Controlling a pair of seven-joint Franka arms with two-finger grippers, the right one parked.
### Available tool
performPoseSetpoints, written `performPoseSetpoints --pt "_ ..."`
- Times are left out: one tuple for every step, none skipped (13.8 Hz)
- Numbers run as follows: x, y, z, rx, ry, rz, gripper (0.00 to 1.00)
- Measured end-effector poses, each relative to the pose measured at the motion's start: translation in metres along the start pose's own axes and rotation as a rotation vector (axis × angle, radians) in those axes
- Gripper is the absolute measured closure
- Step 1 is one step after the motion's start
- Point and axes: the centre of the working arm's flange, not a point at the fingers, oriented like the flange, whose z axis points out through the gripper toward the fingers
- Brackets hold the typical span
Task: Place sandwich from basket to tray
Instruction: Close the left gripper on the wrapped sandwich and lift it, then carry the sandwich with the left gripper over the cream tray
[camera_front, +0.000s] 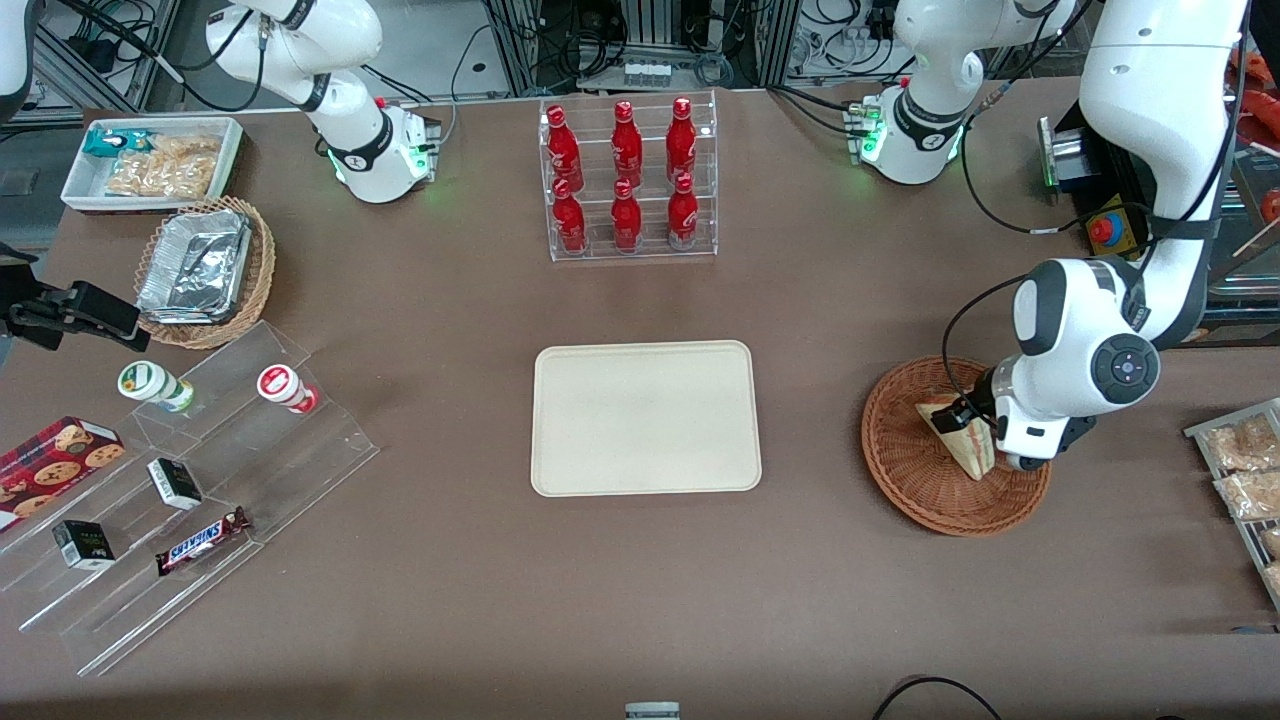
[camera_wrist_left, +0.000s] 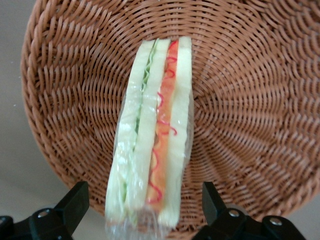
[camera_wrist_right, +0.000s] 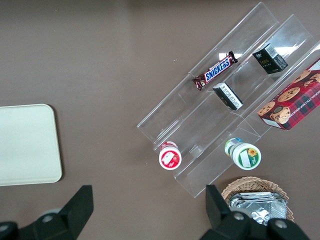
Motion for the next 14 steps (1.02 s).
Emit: performPoseSetpoints --pt "0.002 0.000 0.005 0.000 -0.002 -0.006 0.00" --pt "0.003 0.000 0.009 -0.001 -0.003 -0.019 0.05" --pt "0.004 0.000 0.012 -0.001 -0.004 -0.035 0.17" --pt "0.005 0.001 0.012 -0.002 -0.003 -0.044 0.27" --pt "0.005 0.001 0.010 -0.004 0.000 -0.050 0.40" --pt "0.006 0.003 0.008 -0.007 0.004 -0.054 0.49" --pt "0.007 0.004 0.005 -0.011 0.009 -0.053 0.59" --pt "0.007 0.007 0.000 -0.017 0.017 -0.050 0.65" --pt "0.007 0.011 -0.007 -0.024 0.027 -0.046 0.69" --pt "0.005 0.015 -0.017 -0.027 0.030 -0.038 0.73" --pt "0.000 0.023 -0.031 -0.019 0.021 -0.022 0.80" --pt "-0.010 0.035 -0.049 -0.005 0.008 0.003 0.82" --pt "-0.023 0.051 -0.068 0.006 0.002 0.035 0.82" --pt "-0.040 0.071 -0.085 0.007 0.010 0.076 0.82"
